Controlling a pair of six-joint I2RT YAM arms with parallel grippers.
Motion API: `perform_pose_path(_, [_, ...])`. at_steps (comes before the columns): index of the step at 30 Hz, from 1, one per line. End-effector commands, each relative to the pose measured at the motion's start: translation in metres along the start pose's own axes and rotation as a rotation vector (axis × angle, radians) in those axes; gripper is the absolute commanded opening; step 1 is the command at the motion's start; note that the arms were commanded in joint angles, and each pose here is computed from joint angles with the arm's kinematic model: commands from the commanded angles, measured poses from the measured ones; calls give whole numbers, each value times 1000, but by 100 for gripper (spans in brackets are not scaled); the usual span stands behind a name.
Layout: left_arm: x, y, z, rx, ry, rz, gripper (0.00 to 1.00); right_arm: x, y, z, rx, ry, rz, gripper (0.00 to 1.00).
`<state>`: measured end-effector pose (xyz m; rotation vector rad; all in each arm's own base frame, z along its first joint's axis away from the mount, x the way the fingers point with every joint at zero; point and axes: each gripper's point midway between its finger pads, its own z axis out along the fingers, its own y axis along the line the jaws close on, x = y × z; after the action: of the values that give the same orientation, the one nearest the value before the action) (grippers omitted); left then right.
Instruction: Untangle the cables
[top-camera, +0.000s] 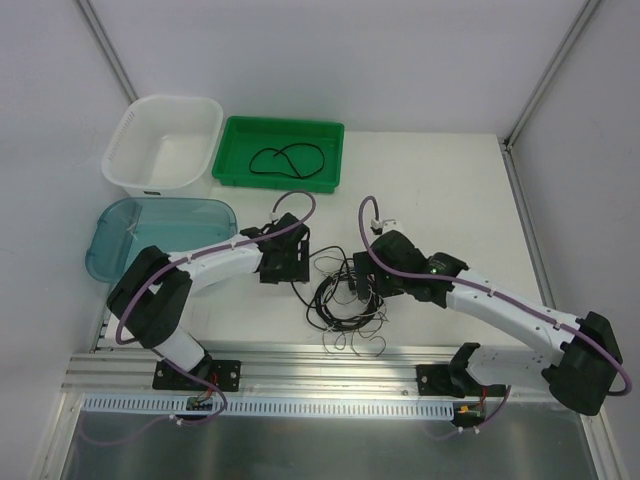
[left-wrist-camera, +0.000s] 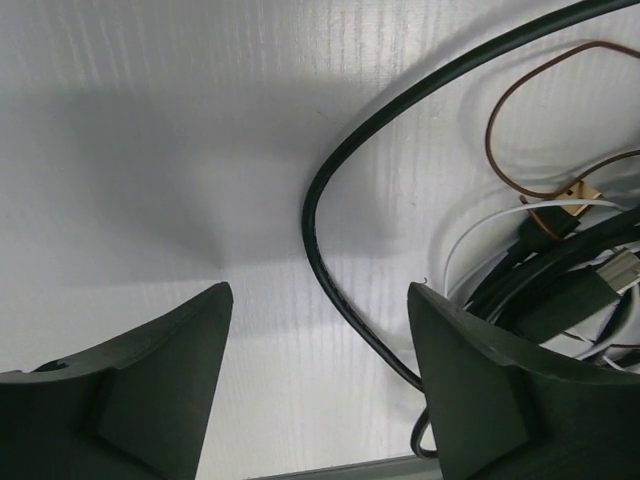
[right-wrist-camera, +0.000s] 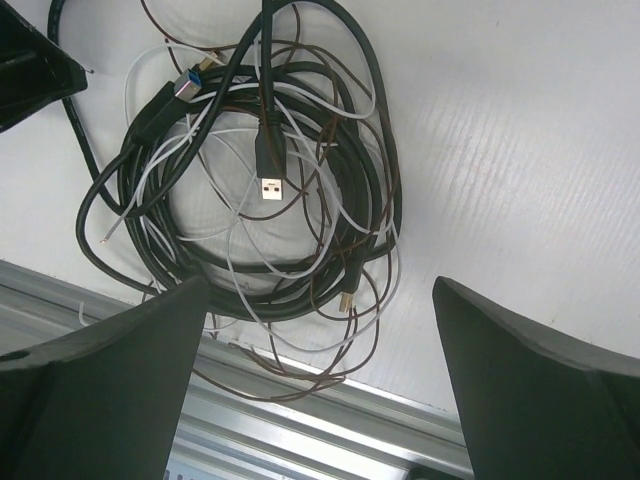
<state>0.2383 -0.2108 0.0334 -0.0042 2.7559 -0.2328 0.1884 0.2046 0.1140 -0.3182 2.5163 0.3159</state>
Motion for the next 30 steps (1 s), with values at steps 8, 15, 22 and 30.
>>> perform_pose_path(8, [15,7,21,-110,42,57,56,0,13,19,25,-53,81,100])
perform_pose_path(15, [25,13,29,-159,65,67,27,17,12,41,49,-16,132,99])
perform_pose_path(22, [2,14,5,-176,-18,91,0,40,0,61,133,60,146,99])
perform_pose_path(30, [-44,10,-53,-161,-190,96,0,56,-10,76,212,143,148,78])
